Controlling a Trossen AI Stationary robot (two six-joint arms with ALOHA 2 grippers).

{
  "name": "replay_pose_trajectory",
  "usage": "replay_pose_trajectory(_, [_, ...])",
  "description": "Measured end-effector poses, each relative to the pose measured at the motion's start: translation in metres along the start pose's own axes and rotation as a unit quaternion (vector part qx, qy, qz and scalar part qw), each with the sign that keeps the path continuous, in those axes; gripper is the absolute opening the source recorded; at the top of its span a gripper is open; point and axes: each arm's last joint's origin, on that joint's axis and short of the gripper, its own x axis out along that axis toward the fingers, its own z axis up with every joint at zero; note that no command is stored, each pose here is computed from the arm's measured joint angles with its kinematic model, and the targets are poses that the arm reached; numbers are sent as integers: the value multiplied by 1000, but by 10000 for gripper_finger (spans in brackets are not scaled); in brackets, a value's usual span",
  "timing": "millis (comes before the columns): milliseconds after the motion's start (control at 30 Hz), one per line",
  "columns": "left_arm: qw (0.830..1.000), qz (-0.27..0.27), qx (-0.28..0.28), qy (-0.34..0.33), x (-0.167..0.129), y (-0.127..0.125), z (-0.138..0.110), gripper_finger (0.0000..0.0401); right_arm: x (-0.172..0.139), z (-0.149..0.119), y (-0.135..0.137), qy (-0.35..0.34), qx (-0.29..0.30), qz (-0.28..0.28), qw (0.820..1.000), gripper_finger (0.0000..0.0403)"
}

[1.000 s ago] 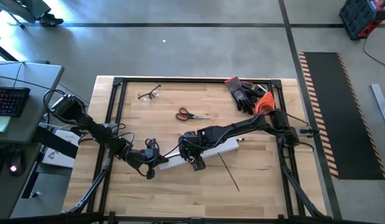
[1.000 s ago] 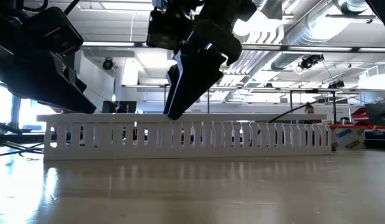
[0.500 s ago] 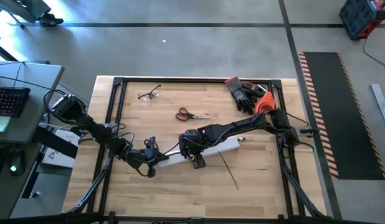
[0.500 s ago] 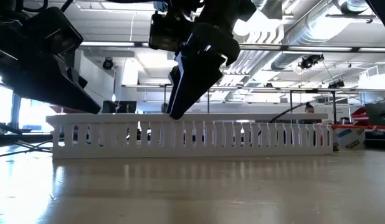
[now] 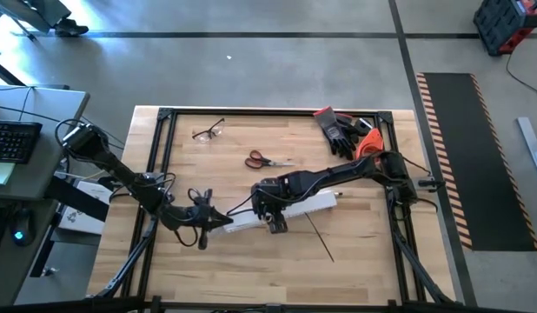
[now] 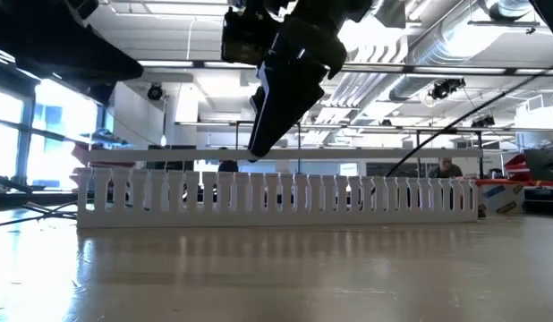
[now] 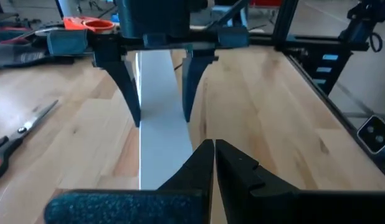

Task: Ziptie cables
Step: Close the white cable duct lid

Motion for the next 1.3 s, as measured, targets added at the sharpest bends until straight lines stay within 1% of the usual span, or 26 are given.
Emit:
replay_pose_trajectory(133, [1000,2,-5,17,3,0,-6,0,0,1,-1,-5,2,0,1000,215])
replay_pose_trajectory(233, [999,7,-7,33,6,-1,-13,0,1,2,-1,-10,-5,13,1000,215])
replay_pose_trajectory(433, [998,19,-9,61,13,-2,-27,0,10,0,-1,-1,-4,22,1000,215])
replay_pose_trajectory(767, [996,32,-11,77,18,-1,-35,0,10,-1,-2,2,-3,23,1000,215])
replay_pose_trajectory(1067, [993,55,9,100,27,4,-47,0,10,-2,-3,6,0,20,1000,215])
replay_pose_trajectory(1300, [991,73,9,110,31,5,-56,0,13,-3,-4,12,1,16,1000,215])
